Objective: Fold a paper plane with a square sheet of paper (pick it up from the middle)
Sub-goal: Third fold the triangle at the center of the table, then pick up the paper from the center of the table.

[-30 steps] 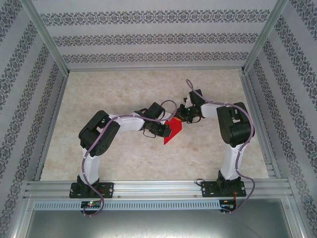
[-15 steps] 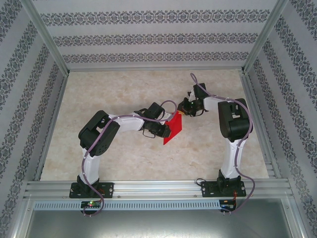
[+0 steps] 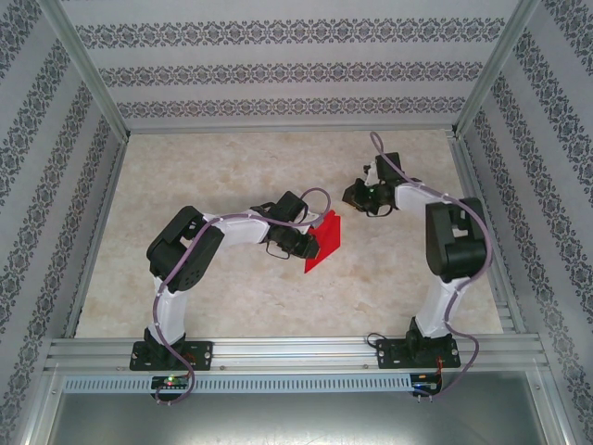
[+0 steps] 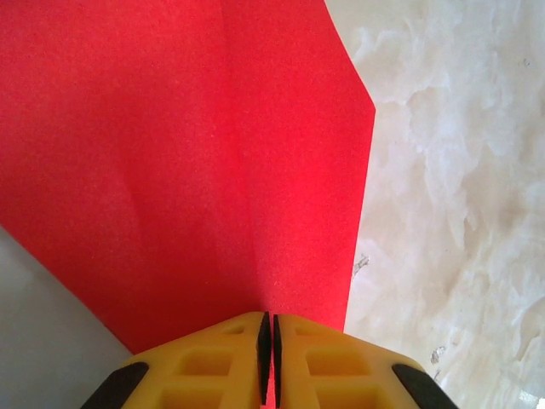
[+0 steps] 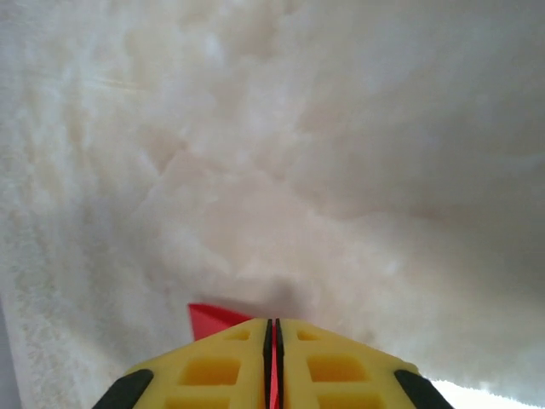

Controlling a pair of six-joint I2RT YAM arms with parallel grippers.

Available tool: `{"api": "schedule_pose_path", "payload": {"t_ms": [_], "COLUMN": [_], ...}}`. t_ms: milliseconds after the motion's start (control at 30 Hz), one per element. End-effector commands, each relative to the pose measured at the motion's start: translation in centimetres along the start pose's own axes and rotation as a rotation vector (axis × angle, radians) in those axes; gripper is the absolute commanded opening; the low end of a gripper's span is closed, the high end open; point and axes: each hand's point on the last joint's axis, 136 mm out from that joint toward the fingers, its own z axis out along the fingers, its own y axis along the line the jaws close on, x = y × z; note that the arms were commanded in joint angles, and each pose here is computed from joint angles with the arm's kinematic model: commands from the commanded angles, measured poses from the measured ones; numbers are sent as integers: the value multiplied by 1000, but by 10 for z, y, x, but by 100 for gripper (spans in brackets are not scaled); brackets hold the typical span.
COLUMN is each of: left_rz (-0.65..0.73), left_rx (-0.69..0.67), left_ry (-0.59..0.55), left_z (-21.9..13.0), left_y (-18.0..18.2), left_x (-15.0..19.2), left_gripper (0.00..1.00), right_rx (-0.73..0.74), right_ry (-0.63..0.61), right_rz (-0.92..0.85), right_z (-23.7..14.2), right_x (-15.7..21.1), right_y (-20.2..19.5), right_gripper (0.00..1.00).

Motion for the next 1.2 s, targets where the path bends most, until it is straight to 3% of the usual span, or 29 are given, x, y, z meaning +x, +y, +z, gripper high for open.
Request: {"api": "schedule_pose_path", "payload": {"t_ms": [0, 233, 367, 533, 800, 1167], "left_rz": [-101, -70, -48, -22, -26, -95], "left_rx": [-57, 38, 64, 2, -194, -6], "left_ry": [191, 98, 44, 21, -4, -35], "left_z": [6, -13, -29, -47, -64, -39], "left_y": [18, -17, -34, -32, 5, -4], "left_x": [52, 12, -8, -12, -9, -24], "left_gripper": [16, 20, 24, 31, 50, 48], "right_rx": [-10, -114, -133, -128, -129, -141], "right_ry": [5, 98, 122, 146, 140, 123], "right_rz": [-18, -13, -12, -1, 1, 6], "right_z": [-14, -10, 2, 13, 16, 8], "right_x": [21, 72, 82, 84, 84, 88], "right_y": [0, 14, 15, 13, 13, 13], "right_gripper": [16, 30, 34, 36, 38, 41]}}
